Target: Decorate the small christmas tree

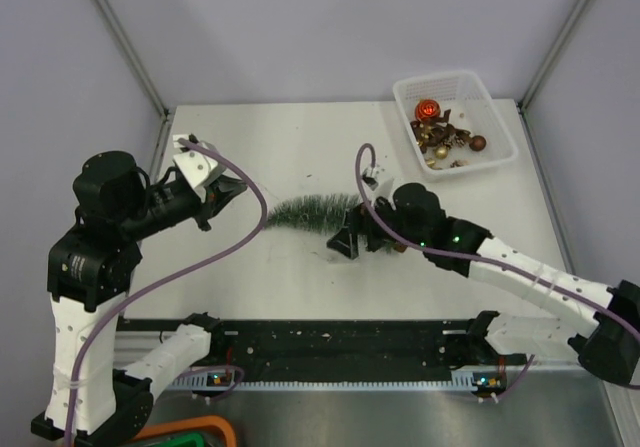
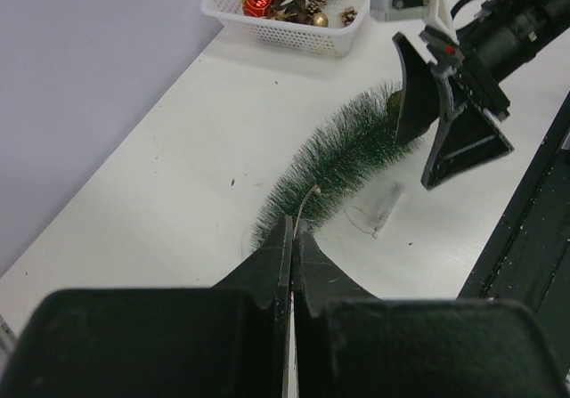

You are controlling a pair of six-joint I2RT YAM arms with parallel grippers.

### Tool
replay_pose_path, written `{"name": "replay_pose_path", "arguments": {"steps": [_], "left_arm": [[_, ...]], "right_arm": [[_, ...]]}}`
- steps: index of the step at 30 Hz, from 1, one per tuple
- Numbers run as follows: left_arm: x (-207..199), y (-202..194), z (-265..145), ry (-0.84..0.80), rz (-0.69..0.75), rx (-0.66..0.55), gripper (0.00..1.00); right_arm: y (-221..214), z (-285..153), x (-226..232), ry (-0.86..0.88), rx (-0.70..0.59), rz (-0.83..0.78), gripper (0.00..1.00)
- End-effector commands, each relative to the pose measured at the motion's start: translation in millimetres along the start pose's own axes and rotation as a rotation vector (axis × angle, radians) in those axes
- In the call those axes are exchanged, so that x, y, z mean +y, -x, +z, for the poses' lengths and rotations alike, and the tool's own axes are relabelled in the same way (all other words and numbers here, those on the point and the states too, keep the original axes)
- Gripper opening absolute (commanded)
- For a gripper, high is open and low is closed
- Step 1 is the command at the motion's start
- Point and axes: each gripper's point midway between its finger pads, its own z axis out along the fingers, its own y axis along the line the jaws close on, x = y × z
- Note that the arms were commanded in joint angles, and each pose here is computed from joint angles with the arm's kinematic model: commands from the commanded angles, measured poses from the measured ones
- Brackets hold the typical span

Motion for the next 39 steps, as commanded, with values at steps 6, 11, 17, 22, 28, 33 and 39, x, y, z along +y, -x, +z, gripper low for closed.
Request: {"name": "replay_pose_path", "arguments": {"steps": [6,11,17,22,28,33,39], "left_arm": [[2,11,-2,0.016,-0.006,-0.036,0.00],[3,12,-3,0.024,0.000,-0.039,0.00],[4,10,-2,0.026,0.007,-0.032,0.00],[1,13,-3,0.014,0.002,-0.042,0.00],[-20,24,-10,-0.079,-0.059,-0.068,0.00],[-51,22,-16,-0.224,-0.165,-0.058,0.00],[-81,21,-28,-0.369,-0.231,-0.040,0.01]], "right_arm": [[-3,54,60,0.250,-0.066,-0.098,0.84],[-17,77,57,0.258,-0.033,-0.116,0.74],[-36,104,51,0.241,0.024,-0.138,0.61],[-33,119,40,0.171,0.001,-0.122,0.47],[-3,134,8,-0.035,-0.133,-0.074,0.17],[15,136,-8,-0.140,-0.244,0.012,0.17],[30,120,-46,-0.361,-0.355,0.102,0.13]]}}
